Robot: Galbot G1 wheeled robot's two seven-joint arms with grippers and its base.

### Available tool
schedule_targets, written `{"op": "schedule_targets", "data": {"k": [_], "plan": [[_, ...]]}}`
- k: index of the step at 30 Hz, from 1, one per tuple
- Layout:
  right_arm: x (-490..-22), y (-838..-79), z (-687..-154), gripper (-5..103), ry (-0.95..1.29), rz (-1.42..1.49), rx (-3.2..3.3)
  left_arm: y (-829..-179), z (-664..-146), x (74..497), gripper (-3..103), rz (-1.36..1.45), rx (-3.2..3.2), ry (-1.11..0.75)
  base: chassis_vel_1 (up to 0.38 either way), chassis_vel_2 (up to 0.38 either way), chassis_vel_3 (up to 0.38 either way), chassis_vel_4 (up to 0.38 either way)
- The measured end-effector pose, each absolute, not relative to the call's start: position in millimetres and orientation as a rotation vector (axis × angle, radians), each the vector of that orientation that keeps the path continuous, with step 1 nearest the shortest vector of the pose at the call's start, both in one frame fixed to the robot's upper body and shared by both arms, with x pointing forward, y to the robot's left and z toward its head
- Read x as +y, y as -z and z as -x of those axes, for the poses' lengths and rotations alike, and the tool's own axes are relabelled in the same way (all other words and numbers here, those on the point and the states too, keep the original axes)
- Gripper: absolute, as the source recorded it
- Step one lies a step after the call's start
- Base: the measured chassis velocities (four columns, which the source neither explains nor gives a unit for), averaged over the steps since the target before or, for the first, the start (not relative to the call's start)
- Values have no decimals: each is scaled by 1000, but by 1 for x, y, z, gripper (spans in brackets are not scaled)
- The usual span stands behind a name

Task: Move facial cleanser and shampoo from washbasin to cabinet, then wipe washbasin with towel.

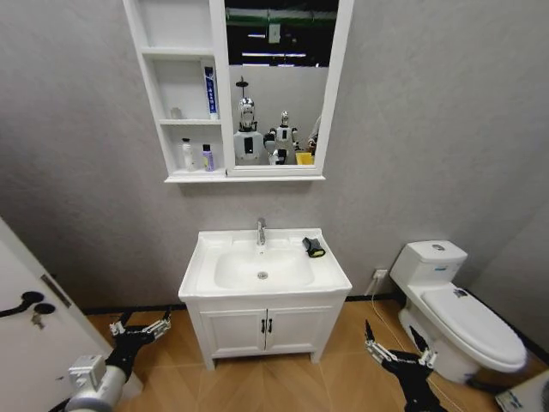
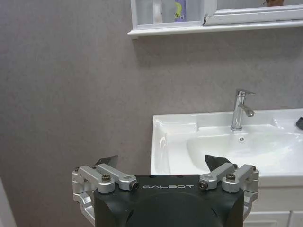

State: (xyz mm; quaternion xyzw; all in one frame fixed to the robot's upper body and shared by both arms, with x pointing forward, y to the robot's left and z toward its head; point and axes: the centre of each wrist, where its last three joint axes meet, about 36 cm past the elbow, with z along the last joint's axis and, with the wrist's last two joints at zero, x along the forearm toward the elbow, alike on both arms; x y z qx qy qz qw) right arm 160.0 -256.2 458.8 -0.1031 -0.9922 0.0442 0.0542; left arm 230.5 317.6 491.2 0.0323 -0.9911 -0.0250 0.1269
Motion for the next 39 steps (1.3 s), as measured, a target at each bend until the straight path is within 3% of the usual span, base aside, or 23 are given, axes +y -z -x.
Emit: {"op": "schedule_targets", "data": {"k": [26,39], "plan": [[-256,-459,-160,100,-134,313,-3014,-491,-231,318,100,-94,-2885,73,360,-353,-347,349],[-256,-459,-160,100,-134,313,-3014,-491,-231,318,100,-94,-2885,73,22,-55,-72,73]]}}
